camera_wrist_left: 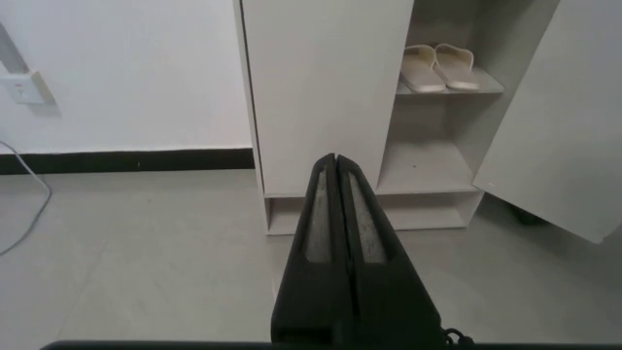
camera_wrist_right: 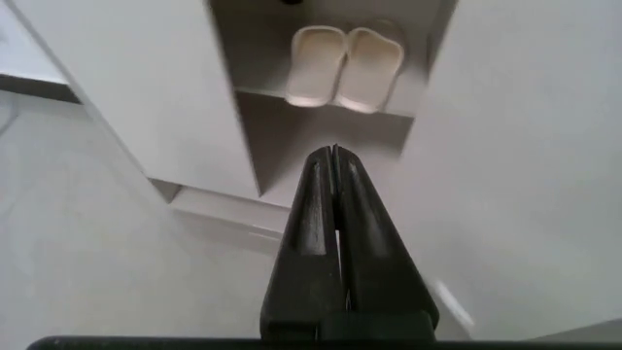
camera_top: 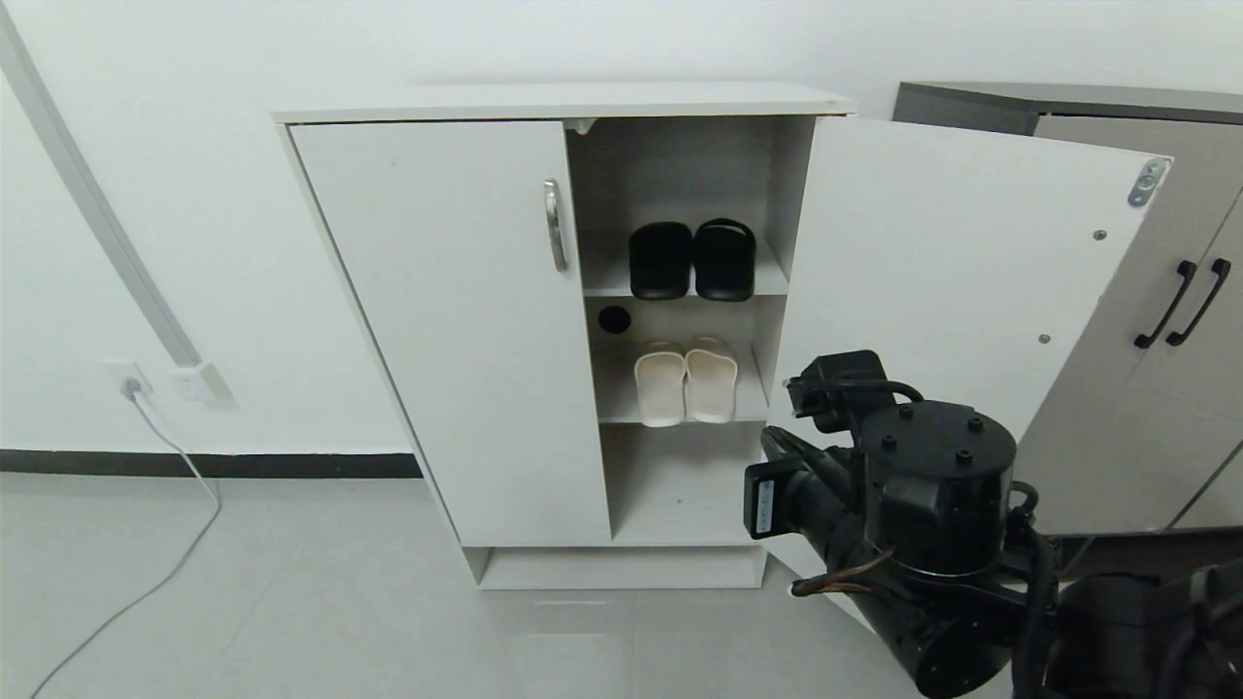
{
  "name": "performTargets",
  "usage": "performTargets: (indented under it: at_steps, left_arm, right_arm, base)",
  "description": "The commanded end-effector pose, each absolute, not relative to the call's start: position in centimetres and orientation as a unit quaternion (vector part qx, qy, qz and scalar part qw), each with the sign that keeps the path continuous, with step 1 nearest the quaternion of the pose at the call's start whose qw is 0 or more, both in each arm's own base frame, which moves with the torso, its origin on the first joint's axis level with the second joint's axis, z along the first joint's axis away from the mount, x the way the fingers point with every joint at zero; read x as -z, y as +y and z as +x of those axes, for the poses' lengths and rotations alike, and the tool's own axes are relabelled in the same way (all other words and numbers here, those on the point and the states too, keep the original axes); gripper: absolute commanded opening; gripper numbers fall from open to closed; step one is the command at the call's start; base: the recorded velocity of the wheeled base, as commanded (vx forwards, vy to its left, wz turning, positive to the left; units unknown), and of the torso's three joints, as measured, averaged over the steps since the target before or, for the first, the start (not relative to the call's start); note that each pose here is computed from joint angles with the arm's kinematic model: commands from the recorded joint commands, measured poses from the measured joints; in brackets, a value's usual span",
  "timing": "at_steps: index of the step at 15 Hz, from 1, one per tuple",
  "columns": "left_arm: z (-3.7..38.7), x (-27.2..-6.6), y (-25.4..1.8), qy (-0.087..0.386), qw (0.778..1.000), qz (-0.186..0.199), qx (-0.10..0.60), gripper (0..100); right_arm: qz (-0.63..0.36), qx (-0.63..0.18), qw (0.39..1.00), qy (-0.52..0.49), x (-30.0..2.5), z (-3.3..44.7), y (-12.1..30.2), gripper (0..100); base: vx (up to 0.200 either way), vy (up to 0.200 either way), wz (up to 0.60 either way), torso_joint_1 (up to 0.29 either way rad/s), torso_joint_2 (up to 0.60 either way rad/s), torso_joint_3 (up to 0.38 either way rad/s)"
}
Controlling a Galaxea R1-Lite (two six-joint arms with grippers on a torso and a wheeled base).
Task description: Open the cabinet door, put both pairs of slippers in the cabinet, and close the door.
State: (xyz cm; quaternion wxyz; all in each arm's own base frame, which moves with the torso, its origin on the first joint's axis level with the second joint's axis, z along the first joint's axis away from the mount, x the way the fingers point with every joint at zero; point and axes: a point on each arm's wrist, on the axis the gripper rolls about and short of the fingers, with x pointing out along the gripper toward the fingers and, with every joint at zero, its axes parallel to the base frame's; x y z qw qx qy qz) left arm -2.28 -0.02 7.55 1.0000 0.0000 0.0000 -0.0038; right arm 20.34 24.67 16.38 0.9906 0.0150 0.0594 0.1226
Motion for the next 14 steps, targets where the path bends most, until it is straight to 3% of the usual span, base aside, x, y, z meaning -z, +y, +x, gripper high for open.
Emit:
performTargets:
  at_steps: [1,10,14]
  left_arm:
    - [-2.28,-7.55,-0.02,0.0,1.0,0.0,0.004,0]
    - [-2.28,-7.55,-0.02,0.0,1.0,0.0,0.004,0]
    - [-2.28,-7.55,-0.02,0.0,1.0,0.0,0.004,0]
  right_arm:
    - [0.001,-0.115,0.991,0.07,-15.39,20.88,24.5,0]
    - [-0.002,-0.119,0.99,0.077,-14.94,21.28,24.27,0]
    - [-0.005,-0.118,0.99,0.079,-14.67,21.38,24.31,0]
  base:
    - [0.0,0.0,0.0,0.0,0.0,0.0]
    - [0.0,0.0,0.0,0.001,-0.01,-0.004]
    - [0.0,0.0,0.0,0.019,-0.21,-0.312]
